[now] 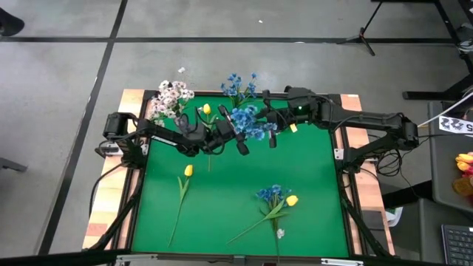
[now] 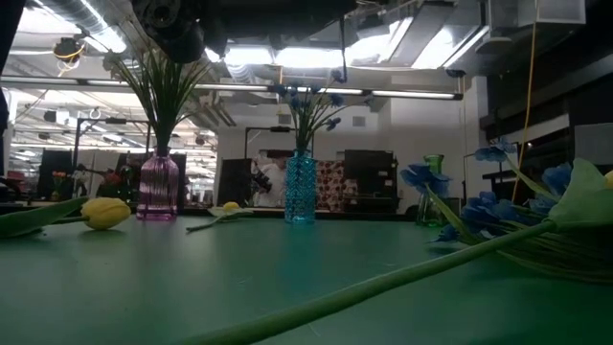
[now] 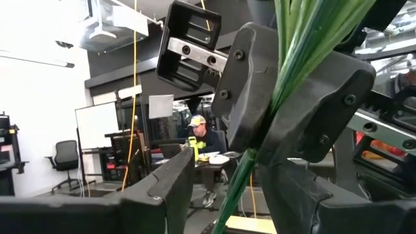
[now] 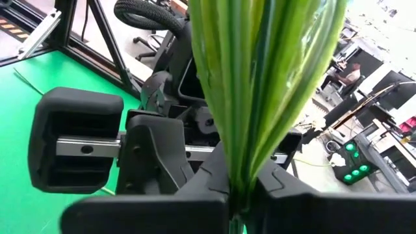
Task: Sort flowers into vase by color
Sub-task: Put the top blue flowers into the blue vase
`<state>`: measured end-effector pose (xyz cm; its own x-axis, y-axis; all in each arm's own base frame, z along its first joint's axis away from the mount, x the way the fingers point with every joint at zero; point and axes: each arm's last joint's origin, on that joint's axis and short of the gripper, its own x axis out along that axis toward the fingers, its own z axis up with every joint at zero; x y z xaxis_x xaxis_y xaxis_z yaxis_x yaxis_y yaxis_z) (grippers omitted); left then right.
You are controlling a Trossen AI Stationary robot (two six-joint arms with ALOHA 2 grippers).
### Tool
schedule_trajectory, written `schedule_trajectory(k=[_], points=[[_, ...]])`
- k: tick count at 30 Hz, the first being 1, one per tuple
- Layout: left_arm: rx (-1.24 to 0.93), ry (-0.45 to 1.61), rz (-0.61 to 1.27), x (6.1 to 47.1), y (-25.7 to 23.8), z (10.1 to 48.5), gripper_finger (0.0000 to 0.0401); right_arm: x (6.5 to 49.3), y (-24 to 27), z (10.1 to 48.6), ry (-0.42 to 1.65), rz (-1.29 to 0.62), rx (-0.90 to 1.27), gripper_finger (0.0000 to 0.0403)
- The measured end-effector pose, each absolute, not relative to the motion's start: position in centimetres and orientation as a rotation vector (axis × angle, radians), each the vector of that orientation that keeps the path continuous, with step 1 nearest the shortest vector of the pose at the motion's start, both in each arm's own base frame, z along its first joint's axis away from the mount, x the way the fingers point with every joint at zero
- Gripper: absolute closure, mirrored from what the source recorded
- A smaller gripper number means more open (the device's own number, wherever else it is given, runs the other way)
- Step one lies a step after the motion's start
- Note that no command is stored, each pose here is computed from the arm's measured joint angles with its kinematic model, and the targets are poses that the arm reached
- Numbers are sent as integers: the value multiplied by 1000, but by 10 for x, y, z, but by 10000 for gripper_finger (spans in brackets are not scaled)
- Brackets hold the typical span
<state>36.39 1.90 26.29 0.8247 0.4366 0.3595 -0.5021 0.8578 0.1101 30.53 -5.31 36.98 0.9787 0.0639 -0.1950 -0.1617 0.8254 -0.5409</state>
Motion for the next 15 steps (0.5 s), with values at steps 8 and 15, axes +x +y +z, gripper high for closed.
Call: schedule_trajectory(k=[8,15], points=[[217,-279,491,366,19,258,298,305,-54,367,214,102,-585,372],[246,-259,491,366,19,257,388,304,-54,364,246,100,-580,376]])
